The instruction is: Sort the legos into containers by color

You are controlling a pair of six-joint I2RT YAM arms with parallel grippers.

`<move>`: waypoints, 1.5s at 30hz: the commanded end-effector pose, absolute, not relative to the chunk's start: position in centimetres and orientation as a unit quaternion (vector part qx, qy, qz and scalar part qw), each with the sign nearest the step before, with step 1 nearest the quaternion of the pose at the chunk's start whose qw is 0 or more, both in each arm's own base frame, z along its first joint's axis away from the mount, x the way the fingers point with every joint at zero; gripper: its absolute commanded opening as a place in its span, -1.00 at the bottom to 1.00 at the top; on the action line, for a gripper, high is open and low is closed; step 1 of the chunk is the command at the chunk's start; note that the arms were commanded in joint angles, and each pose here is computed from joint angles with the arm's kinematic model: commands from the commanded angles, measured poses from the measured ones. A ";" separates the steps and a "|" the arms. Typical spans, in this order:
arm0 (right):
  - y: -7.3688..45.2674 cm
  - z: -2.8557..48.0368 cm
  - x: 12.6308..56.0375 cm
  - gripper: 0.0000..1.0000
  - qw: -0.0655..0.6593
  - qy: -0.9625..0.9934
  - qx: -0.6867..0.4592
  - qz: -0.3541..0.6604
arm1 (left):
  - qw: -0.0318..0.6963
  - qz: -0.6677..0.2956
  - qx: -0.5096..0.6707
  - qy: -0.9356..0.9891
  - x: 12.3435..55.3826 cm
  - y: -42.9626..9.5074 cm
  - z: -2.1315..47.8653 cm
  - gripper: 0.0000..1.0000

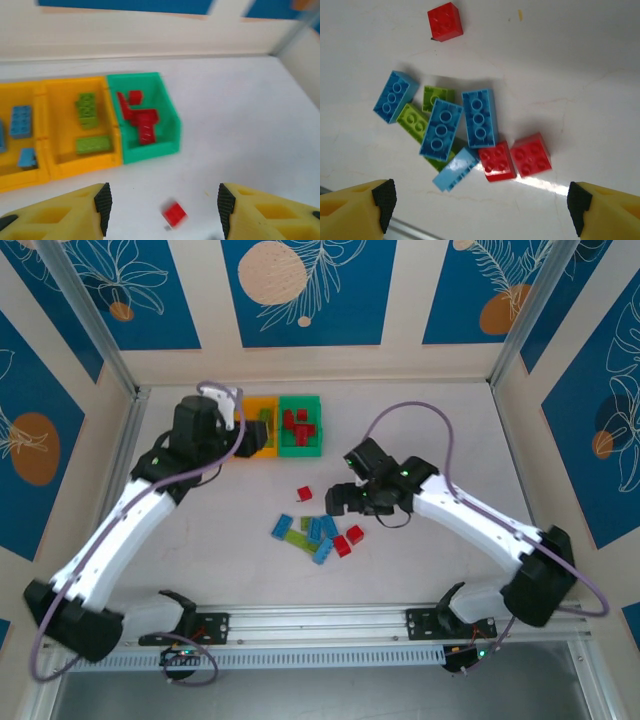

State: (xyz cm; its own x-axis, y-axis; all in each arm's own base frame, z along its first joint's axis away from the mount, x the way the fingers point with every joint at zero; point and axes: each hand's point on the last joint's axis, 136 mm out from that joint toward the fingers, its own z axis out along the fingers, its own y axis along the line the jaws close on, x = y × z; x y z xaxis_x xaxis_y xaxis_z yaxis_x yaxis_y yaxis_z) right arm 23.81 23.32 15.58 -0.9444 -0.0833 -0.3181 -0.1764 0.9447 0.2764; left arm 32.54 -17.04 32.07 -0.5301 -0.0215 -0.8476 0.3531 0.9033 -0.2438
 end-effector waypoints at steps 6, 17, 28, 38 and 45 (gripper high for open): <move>29.6 11.6 29.0 0.81 0.147 0.976 -0.143 0.073 | 0.407 -0.177 0.248 0.861 23.7 -15.4 26.9 0.34; 33.4 4.8 33.2 0.54 0.118 0.977 -0.174 0.024 | 0.413 -0.176 0.307 0.840 22.8 -15.8 25.6 0.62; 33.0 4.5 33.8 -0.47 0.126 0.978 -0.164 0.008 | 0.415 -0.158 0.309 0.841 22.8 -15.2 25.1 1.00; 33.5 16.4 37.9 -0.49 0.309 0.940 -0.130 0.055 | 0.434 -0.146 0.294 0.839 23.0 -14.4 25.6 1.00; 34.1 16.2 45.2 -0.50 0.327 0.936 -0.116 0.053 | 0.431 -0.134 0.285 0.846 23.3 -13.9 25.1 1.00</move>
State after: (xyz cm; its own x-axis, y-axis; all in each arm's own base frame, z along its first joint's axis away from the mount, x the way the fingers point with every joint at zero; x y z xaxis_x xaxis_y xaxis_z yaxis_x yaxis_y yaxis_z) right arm 42.32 34.49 18.52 -0.7604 -0.1511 -0.6317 -0.2595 0.9623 0.0822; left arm 22.93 -14.53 25.33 -0.4637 0.3699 -0.8051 0.6211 0.7837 0.0023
